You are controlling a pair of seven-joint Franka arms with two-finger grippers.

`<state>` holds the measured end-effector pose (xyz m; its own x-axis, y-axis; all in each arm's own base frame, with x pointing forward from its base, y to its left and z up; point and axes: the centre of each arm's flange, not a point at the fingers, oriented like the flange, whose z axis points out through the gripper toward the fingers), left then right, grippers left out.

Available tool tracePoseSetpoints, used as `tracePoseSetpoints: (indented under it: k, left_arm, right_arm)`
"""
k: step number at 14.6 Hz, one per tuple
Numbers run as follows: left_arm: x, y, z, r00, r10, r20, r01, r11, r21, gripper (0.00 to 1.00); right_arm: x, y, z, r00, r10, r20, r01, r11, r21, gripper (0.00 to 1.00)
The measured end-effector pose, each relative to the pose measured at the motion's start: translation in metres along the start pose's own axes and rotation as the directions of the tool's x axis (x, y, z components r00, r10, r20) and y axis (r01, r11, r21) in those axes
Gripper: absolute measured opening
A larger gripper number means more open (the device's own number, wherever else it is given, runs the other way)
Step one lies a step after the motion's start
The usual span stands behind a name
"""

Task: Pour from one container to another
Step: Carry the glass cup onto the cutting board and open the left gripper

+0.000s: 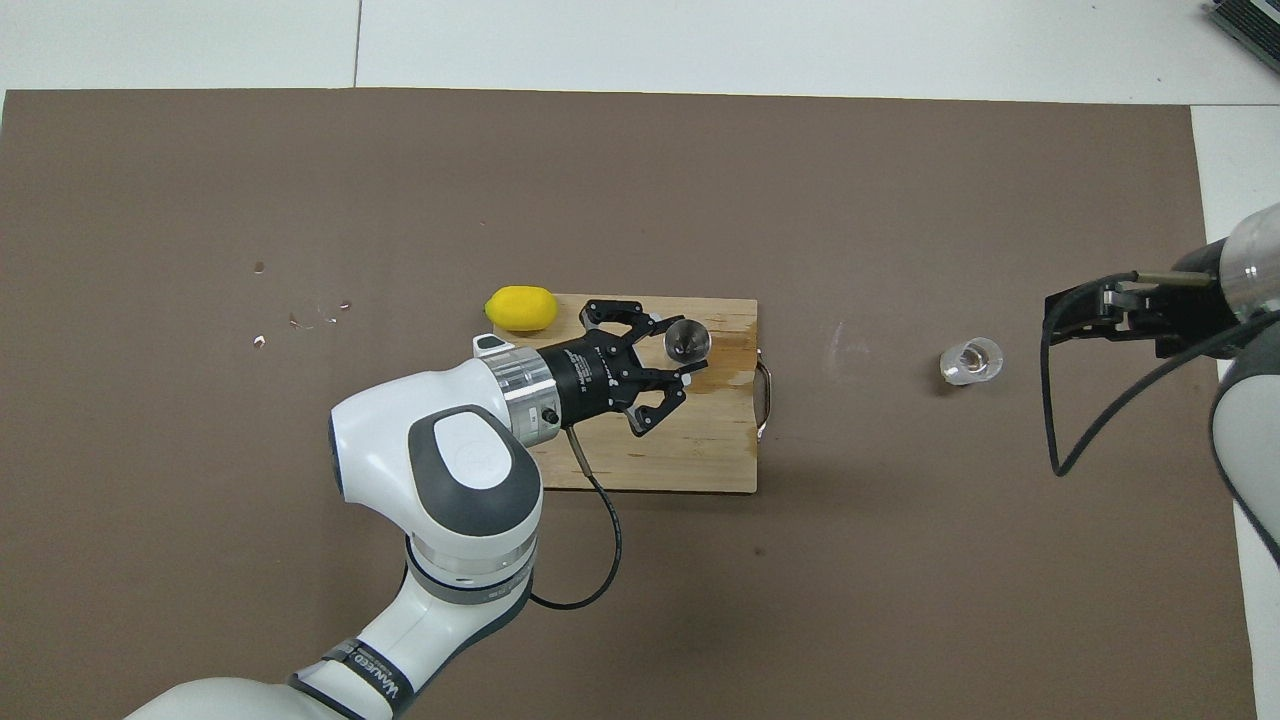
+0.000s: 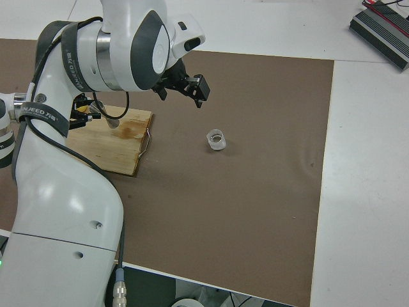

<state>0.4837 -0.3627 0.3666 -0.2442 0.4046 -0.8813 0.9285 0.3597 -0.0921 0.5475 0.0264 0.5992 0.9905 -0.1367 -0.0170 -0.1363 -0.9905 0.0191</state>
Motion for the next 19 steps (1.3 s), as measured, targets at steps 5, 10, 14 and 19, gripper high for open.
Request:
tracePoseSetpoints:
  k: [5, 10, 14, 19]
  left_arm:
    - [0.005, -0.002, 0.023, 1.0, -0.016, -0.009, 0.016, 1.0, 0.007, 0.5]
    - [0.014, -0.002, 0.032, 0.999, -0.027, -0.02, 0.028, 1.0, 0.015, 0.5]
    - [0.017, -0.003, 0.035, 0.999, -0.029, -0.027, 0.03, 0.999, 0.018, 0.5]
    - [0.021, -0.003, 0.037, 0.999, -0.033, -0.034, 0.034, 0.999, 0.019, 0.5]
  right_arm:
    - [0.0, 0.001, 0.0, 1.0, 0.002, 0.0, -0.002, 1.0, 0.0, 1.0]
    - [0.0, 0.002, 0.0, 1.0, 0.003, 0.001, -0.003, 1.0, 0.0, 1.0]
    - [0.0, 0.002, 0.0, 1.0, 0.003, 0.001, -0.003, 1.0, 0.0, 1.0]
    - [0.0, 0.002, 0.001, 1.0, 0.003, 0.007, -0.003, 1.0, -0.001, 1.0]
